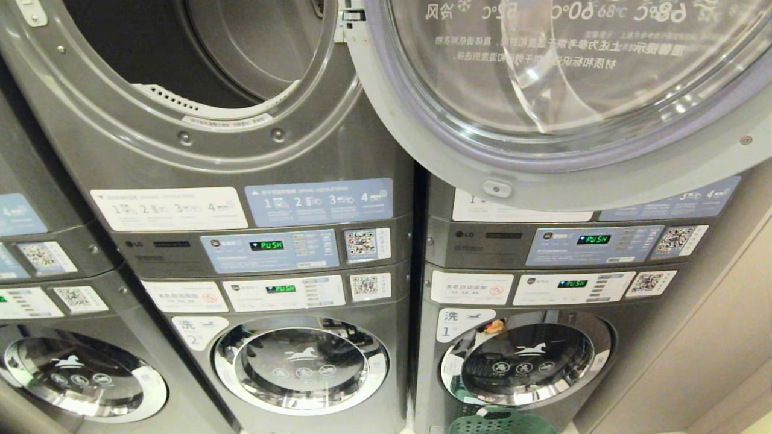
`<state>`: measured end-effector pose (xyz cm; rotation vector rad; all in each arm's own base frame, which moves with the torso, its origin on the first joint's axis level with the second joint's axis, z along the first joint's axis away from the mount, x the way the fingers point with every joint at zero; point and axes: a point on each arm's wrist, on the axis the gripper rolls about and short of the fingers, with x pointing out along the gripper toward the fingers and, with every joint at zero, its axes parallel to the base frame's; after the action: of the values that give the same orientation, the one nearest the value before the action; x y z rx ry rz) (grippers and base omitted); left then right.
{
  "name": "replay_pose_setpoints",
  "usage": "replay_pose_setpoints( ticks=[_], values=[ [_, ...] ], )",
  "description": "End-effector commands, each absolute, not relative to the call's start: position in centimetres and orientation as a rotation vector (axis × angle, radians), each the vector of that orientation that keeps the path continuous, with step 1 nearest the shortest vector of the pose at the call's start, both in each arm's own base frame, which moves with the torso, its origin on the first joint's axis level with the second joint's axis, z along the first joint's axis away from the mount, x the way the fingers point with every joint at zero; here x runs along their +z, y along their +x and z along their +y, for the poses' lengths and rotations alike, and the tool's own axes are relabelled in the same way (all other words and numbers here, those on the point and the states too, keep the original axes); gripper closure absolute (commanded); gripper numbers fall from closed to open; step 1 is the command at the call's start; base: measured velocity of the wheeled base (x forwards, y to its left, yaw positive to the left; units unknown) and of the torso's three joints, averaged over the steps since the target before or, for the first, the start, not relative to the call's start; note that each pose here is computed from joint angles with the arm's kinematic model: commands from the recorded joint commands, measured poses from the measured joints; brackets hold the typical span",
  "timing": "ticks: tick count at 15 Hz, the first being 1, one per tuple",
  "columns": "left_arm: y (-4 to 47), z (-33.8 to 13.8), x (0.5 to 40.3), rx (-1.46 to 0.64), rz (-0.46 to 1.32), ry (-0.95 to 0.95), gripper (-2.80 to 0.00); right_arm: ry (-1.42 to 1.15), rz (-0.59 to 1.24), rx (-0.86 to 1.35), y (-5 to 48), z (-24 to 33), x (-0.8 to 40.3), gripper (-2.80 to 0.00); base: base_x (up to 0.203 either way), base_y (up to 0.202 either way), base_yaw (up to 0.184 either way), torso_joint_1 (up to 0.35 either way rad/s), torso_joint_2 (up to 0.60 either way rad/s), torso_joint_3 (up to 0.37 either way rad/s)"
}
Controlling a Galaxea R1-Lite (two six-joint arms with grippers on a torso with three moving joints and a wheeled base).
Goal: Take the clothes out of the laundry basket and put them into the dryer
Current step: Close the dryer
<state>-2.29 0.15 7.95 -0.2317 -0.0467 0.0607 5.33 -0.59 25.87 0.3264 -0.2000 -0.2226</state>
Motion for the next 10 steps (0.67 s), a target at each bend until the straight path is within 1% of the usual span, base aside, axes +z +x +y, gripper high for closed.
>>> replay_pose_setpoints(
  ticks=[1,5,10],
  values=[
    [-2.1,0.2,7.1,0.065,-0.016,-0.233,0.0,0.429,-0.185,-0.187,8.6,-0.6,26.5,0.0,0.0,0.0,0.0,0.0,0.0,0.0],
    [-2.1,0.2,7.1,0.065,-0.015,-0.233,0.0,0.446,-0.224,-0.159,8.9,-0.5,26.5,0.0,0.0,0.0,0.0,0.0,0.0,0.0],
    [-2.1,0.2,7.1,0.065,-0.015,-0.231,0.0,0.442,-0.233,-0.115,11.9,-0.5,26.8,0.0,0.0,0.0,0.0,0.0,0.0,0.0]
  ],
)
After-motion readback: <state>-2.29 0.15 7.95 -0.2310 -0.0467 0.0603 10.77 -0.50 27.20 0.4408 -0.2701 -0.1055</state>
